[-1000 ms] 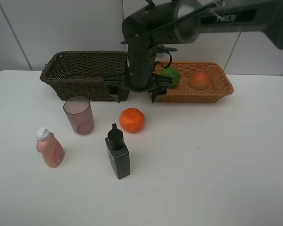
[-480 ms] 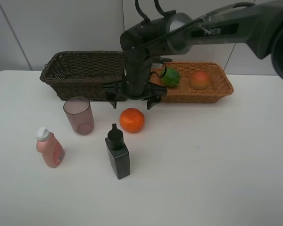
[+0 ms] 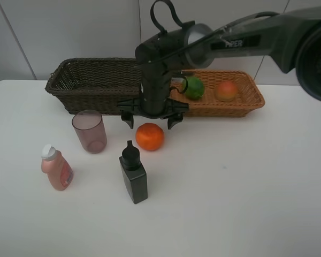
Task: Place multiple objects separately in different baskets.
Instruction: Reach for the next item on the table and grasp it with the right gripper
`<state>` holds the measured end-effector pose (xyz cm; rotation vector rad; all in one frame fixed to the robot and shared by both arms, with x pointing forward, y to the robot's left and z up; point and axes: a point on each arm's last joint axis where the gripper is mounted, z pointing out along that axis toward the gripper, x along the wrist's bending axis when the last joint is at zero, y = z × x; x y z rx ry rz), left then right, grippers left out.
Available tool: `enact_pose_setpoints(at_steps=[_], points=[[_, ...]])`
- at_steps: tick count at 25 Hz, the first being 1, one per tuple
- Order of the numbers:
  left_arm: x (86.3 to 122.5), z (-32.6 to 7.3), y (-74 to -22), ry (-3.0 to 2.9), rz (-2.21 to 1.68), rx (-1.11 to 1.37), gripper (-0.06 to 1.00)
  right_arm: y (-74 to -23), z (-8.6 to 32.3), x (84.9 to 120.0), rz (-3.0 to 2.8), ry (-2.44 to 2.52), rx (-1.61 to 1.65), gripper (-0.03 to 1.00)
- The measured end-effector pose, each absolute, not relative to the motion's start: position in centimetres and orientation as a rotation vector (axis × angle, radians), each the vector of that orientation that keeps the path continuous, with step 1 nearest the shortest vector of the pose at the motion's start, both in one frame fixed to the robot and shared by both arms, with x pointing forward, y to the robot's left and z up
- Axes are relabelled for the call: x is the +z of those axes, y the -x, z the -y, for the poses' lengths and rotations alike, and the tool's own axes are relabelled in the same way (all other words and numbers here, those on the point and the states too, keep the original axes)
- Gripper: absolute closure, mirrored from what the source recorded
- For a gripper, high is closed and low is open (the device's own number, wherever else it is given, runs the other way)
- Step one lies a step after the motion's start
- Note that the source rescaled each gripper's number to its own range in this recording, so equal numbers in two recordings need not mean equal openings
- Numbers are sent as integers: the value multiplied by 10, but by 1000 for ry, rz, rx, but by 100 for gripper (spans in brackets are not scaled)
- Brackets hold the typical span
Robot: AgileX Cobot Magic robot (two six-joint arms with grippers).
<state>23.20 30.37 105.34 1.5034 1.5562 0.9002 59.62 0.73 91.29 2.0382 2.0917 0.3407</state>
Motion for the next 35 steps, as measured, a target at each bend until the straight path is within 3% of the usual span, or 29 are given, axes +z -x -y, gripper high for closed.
enact_pose_setpoints(at_steps=[35], points=[[1053, -304, -232, -1503, -1556, 900, -2, -597, -9, 878, -2111, -2045, 258, 3]])
